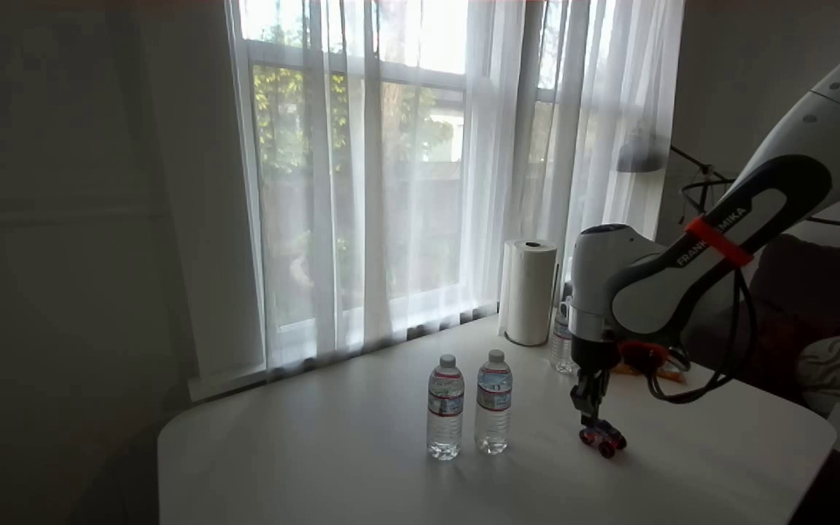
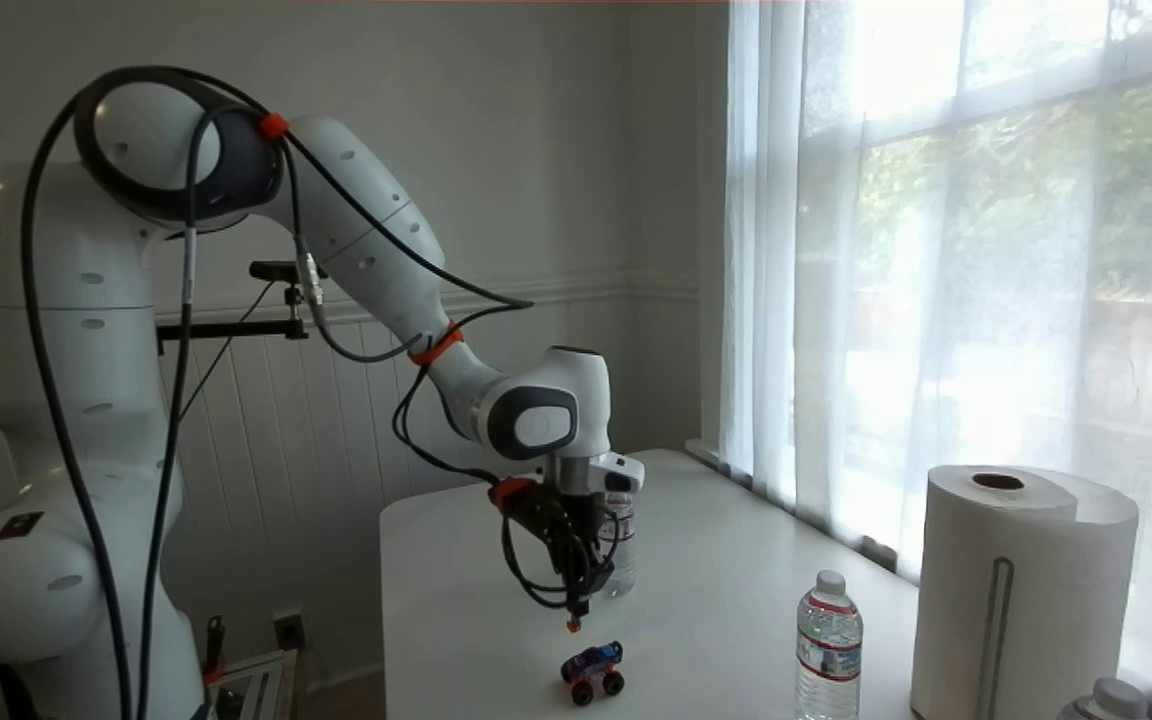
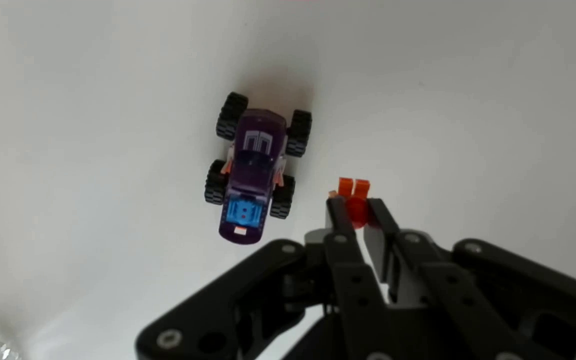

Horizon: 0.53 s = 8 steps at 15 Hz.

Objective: Move the toy man from the toy truck to the table

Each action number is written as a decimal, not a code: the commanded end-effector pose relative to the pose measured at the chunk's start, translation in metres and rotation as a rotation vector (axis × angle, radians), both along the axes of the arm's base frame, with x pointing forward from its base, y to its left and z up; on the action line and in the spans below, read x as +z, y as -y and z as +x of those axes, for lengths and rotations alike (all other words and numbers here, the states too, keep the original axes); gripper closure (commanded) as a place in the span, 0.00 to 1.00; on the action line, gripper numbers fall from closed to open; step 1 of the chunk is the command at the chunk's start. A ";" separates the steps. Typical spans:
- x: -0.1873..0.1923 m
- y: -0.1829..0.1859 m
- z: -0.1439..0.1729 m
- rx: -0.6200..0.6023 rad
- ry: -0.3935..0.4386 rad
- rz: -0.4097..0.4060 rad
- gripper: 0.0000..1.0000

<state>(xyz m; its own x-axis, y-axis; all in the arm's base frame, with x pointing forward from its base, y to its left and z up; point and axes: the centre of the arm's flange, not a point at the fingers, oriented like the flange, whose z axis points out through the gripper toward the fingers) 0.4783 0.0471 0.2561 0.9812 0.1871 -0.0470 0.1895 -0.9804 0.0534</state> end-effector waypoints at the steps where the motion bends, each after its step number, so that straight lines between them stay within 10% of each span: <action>1: -0.012 -0.006 -0.010 -0.036 0.007 -0.033 0.97; 8: -0.036 -0.011 -0.007 -0.054 0.022 -0.076 0.97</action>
